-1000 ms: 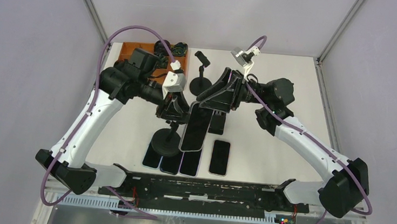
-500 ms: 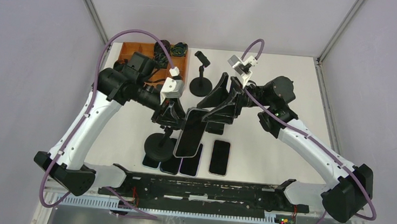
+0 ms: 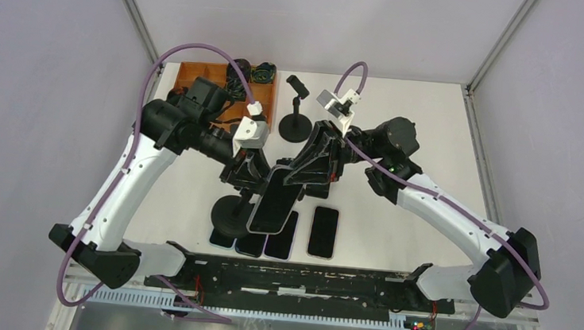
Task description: Remove the phone from the phone stand
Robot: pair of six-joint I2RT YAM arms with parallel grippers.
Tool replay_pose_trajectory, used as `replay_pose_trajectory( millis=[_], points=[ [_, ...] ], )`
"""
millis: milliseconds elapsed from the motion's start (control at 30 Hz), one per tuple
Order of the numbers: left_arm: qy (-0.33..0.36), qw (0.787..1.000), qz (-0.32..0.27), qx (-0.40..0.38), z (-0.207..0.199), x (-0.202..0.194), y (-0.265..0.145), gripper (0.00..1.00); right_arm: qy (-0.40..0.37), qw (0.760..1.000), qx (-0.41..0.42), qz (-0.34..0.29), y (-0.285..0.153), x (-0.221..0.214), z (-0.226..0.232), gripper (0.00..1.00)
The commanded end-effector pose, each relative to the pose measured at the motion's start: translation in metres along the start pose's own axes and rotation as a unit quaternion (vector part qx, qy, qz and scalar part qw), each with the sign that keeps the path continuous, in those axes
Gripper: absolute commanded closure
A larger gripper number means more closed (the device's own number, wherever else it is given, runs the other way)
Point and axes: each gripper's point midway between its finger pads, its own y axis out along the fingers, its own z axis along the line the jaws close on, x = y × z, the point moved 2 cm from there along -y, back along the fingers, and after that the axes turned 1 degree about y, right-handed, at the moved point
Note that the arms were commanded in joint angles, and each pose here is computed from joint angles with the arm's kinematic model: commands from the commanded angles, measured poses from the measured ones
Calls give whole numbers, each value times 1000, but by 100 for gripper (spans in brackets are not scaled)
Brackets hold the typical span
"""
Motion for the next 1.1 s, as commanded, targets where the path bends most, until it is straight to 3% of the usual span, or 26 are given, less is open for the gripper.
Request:
replay_pose_trajectory(
  millis=[0,67,367,633,1067],
  points=[
    [60,998,-28,-14,-16,21,-6,98,-45,998,41,-26,6,28,22,95],
    [68,998,-12,-14,-17,13,-6,98,-47,998,37,-32,7,36,20,100],
    [85,995,46,-3,-18,-17,-4,98,-71,991,-3,-117,-11,74,12,100],
    [83,995,58,-6,-21,-25,-3,98,-102,980,-4,-174,-26,97,24,100],
    [79,994,69,-10,-22,-31,-1,98,-141,968,-6,-208,-48,118,42,100]
  ],
)
